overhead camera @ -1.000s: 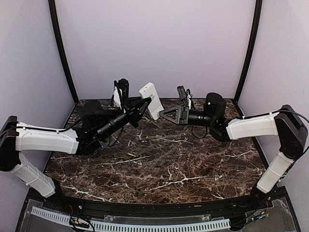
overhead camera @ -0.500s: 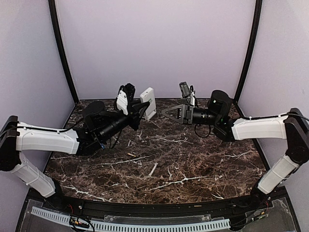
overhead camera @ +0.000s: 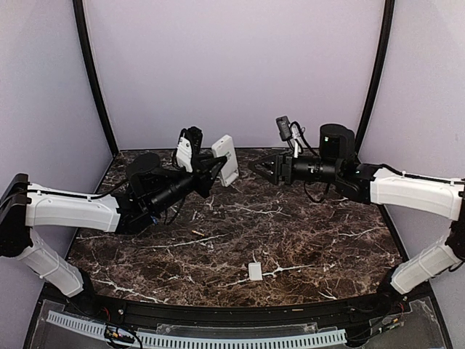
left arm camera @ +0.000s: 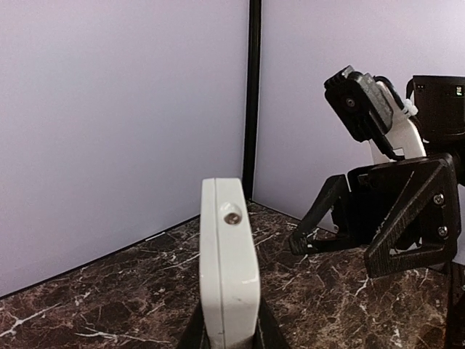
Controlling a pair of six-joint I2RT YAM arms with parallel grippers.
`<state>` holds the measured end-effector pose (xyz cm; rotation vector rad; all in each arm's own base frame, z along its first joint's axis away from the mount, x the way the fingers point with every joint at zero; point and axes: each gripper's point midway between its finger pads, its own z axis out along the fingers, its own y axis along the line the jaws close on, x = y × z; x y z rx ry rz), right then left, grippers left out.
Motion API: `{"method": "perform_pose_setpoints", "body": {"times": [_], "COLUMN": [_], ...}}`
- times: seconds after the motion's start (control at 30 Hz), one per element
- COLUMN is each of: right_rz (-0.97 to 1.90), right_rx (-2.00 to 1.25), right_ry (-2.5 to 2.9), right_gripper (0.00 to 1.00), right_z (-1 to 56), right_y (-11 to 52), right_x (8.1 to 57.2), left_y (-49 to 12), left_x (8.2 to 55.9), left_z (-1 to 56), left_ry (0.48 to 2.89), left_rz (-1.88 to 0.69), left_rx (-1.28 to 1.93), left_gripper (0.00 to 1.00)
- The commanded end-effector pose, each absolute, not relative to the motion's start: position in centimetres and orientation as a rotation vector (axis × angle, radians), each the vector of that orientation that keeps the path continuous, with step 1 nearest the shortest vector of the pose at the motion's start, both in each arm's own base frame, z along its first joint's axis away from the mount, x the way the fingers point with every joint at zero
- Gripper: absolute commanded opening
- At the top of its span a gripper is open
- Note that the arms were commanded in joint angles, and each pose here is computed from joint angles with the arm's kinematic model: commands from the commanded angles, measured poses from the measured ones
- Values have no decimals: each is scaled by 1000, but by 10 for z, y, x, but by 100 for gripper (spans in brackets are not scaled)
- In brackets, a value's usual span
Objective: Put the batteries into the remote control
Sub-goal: Pass from the left arm to the right
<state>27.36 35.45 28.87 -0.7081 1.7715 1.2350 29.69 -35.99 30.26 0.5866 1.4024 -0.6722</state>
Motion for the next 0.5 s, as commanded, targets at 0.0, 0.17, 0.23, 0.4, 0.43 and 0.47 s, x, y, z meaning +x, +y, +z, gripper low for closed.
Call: {"method": "perform_pose_setpoints", "body": {"times": [0.0,0.17,0.23,0.4,0.43,0.47], "right_rz": [853,689,658,581,564,545], "right_rx": [-873,-912,-906,-913,-916,-918], "right_ry": [1648,1521,1521,1531,1531,1536], "right_gripper": [75,98,99,98,97,96], "right_z": [302,321,321,313,312,310], "right_y": [359,379,386,403,406,409], "right_x": [268,268,274,286,288,290], "left_y": [-357,-356,-356,-357,-358,-358], "left_x": [278,277,276,273,273,273], "left_z": [354,362,363,362,362,362], "left_ry": [1324,1325,1329,1335,1335,1335], "left_rz": [-922,-1006,-1021,-1055,-1061,-1065], "left_rx": [461,398,392,389,386,387], "left_gripper": [0,0,0,0,0,0]}}
